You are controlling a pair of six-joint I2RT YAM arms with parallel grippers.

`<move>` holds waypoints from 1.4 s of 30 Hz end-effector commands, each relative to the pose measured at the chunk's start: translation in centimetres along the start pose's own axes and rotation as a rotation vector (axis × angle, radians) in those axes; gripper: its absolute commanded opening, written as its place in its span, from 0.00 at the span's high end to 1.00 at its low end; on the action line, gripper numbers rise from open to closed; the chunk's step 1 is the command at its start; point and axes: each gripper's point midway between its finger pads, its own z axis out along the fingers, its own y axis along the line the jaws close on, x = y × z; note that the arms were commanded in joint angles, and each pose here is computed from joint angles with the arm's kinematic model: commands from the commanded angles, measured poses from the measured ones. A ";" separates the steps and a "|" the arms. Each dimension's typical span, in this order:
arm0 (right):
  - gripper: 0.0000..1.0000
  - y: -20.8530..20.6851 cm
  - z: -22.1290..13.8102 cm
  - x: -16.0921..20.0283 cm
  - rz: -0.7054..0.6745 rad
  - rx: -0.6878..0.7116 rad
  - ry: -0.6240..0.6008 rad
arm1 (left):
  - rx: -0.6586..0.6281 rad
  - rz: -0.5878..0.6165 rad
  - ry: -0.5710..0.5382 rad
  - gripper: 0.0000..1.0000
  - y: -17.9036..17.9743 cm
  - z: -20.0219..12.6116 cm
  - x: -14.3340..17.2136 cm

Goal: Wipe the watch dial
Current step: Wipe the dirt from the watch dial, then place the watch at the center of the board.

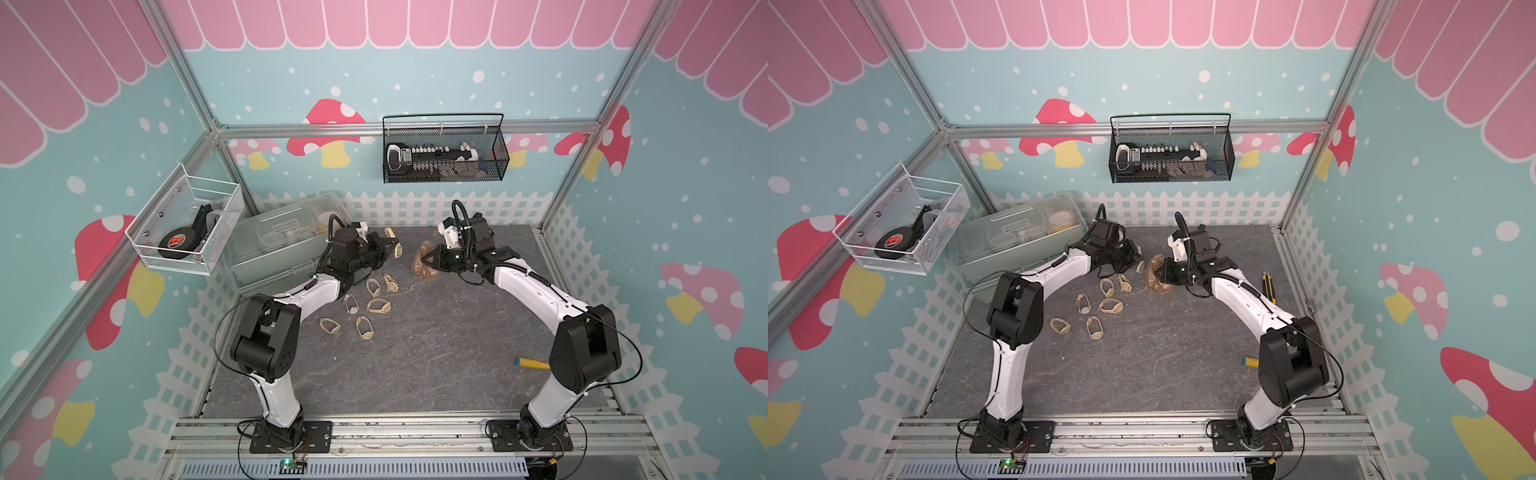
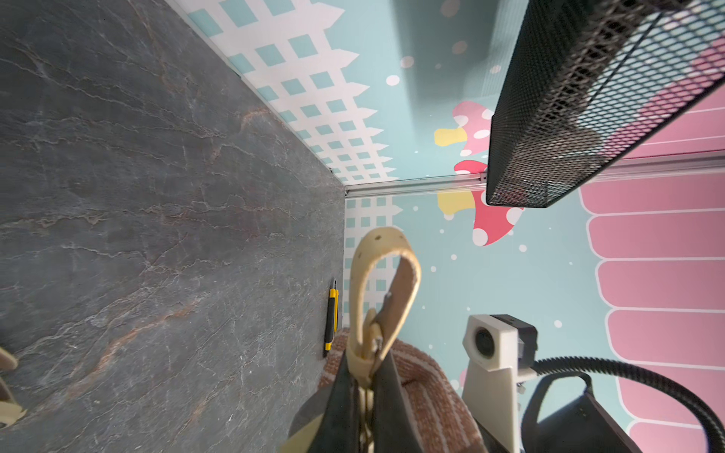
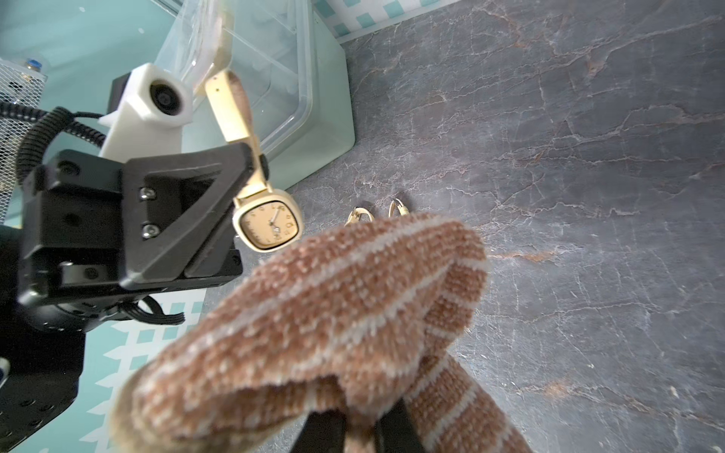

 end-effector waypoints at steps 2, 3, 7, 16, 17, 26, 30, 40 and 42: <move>1.00 1.2 -1.2 -0.1 -0.032 -0.014 -0.013 | -0.071 0.037 0.049 1.00 0.0 1.6 0.6; 1.00 1.1 -1.2 0.0 -0.035 -0.013 -0.011 | -0.103 0.049 0.061 1.00 0.4 1.9 0.9; 1.00 0.7 -1.3 0.6 -0.036 0.002 -0.002 | -0.218 0.066 0.102 1.00 2.3 3.3 1.5; 1.00 -0.5 -1.8 2.5 -0.030 0.040 0.018 | -0.438 0.064 0.137 1.00 7.7 5.5 1.1; 1.00 -0.7 -1.9 2.8 -0.029 0.044 0.022 | -0.467 0.071 0.146 1.00 8.5 5.7 1.1; 1.00 -1.4 -3.5 4.8 -0.028 0.078 0.044 | -0.628 0.137 0.200 1.00 12.9 7.7 3.0; 1.00 -1.8 -4.1 6.0 -0.017 0.088 0.057 | -0.709 0.149 0.207 1.00 14.9 8.0 3.2; 1.00 -2.4 -5.4 7.8 -0.011 0.117 0.072 | -0.858 0.179 0.215 1.00 17.7 8.0 3.3; 1.00 -2.4 -5.5 7.9 -0.013 0.119 0.074 | -0.872 0.195 0.215 1.00 17.7 8.1 3.2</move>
